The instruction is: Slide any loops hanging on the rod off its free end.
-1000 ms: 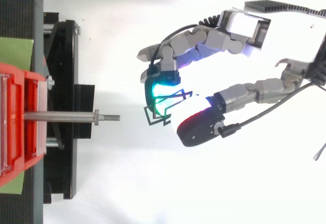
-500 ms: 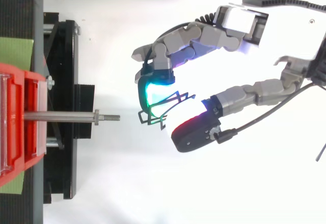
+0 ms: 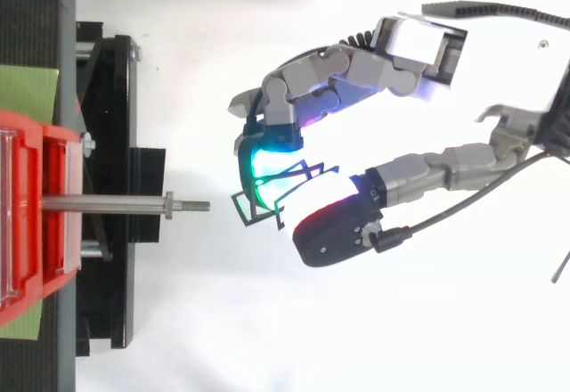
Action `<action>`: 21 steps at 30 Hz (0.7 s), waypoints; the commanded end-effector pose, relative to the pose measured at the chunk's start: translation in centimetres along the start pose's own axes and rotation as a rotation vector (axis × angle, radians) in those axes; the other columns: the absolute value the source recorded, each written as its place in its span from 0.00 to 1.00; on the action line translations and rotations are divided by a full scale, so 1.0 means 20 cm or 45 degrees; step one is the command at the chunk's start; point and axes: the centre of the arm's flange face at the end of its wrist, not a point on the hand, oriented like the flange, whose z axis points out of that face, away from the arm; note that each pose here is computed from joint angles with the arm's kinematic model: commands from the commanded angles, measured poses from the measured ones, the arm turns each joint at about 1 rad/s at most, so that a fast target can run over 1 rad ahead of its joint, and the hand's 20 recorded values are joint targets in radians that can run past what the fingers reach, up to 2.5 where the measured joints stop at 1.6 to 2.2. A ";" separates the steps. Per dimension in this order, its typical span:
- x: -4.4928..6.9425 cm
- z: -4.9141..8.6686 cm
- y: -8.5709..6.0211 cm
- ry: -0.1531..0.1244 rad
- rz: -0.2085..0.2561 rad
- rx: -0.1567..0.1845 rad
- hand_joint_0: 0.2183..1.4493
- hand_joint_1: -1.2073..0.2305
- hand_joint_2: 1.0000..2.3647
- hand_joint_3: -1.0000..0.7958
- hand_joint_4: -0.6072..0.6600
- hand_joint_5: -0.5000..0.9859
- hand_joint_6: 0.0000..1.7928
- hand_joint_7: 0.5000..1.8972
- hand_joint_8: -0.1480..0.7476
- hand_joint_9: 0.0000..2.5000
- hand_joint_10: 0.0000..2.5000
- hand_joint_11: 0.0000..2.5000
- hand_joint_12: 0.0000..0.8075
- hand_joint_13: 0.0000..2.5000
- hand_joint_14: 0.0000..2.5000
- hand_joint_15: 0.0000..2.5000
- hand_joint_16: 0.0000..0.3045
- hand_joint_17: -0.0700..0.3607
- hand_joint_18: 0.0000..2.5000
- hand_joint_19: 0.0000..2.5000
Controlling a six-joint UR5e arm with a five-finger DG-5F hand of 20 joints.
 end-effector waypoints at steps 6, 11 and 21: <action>0.00 0.01 0.01 -0.010 0.036 -0.006 0.35 0.32 0.02 0.45 0.57 0.20 0.45 0.45 0.48 0.29 0.00 0.11 0.40 0.21 0.00 0.00 0.15 0.41 0.26 0.16; 0.00 0.01 0.01 -0.010 0.057 -0.006 0.36 0.29 0.01 0.34 0.56 0.20 0.45 0.43 0.47 0.29 0.00 0.11 0.40 0.22 0.00 0.00 0.15 0.40 0.26 0.15; 0.00 0.01 0.01 -0.018 0.108 -0.004 0.36 0.31 0.00 0.30 0.56 0.21 0.45 0.46 0.47 0.29 0.00 0.10 0.40 0.22 0.00 0.00 0.15 0.40 0.26 0.16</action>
